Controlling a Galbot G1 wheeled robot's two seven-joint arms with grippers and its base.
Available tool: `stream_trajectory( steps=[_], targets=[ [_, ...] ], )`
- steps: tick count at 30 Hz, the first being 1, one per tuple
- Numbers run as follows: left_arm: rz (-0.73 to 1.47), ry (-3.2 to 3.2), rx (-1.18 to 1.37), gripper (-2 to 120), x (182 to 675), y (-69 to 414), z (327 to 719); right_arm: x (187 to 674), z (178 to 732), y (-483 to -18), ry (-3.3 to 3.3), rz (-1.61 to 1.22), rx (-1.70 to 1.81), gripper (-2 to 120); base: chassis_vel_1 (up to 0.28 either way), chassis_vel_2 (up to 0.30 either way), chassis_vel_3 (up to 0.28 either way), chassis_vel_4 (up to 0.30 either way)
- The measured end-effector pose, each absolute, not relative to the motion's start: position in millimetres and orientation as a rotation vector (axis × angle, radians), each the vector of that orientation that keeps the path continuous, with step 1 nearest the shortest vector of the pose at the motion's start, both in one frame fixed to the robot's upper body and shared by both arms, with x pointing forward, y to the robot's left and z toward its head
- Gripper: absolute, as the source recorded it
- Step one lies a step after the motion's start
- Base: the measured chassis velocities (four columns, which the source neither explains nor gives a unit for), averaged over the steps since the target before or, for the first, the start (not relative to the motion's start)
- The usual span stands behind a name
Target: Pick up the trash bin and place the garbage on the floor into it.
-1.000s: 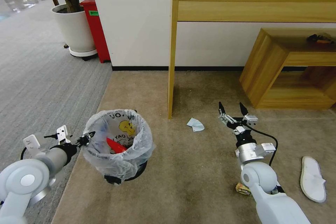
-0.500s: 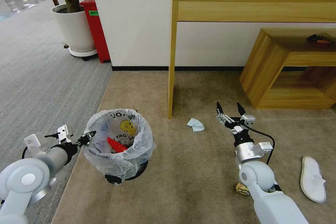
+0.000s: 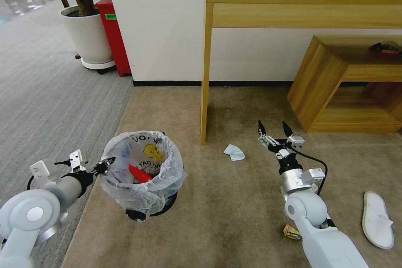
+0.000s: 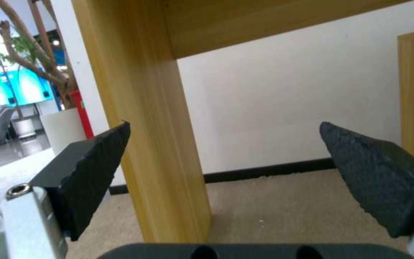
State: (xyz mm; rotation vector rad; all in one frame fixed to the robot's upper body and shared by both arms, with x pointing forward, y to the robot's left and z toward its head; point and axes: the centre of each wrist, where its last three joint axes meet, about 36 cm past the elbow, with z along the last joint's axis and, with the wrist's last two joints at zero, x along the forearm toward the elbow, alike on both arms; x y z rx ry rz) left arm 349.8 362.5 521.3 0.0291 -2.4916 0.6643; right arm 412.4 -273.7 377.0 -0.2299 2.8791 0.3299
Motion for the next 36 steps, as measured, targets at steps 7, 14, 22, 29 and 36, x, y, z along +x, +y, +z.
stream_trajectory(
  steps=[7,14,22,29,36],
  targets=[
    [0.664,-2.492,0.03,3,349.3,363.1,521.6,412.6,376.8,-271.6,2.878,0.335,-0.235,100,-0.044,0.067,0.063,-0.063],
    [0.669,-2.498,0.018,3,347.8,362.4,524.5,412.4,377.1,-270.9,2.877,0.335,-0.237,100,-0.076,0.055,0.058,-0.063],
    [0.668,-2.5,0.009,3,345.7,360.6,525.8,411.6,378.3,-271.0,2.874,0.334,-0.239,100,-0.062,0.063,0.064,-0.061],
    [0.661,-2.5,0.017,3,345.4,359.5,524.6,411.3,378.5,-272.0,2.875,0.33,-0.239,100,-0.06,0.059,0.062,-0.059],
    [0.659,-2.502,0.02,3,345.4,360.3,525.3,412.9,379.4,-272.6,2.872,0.329,-0.239,100,-0.067,0.069,0.068,-0.069]
  ],
)
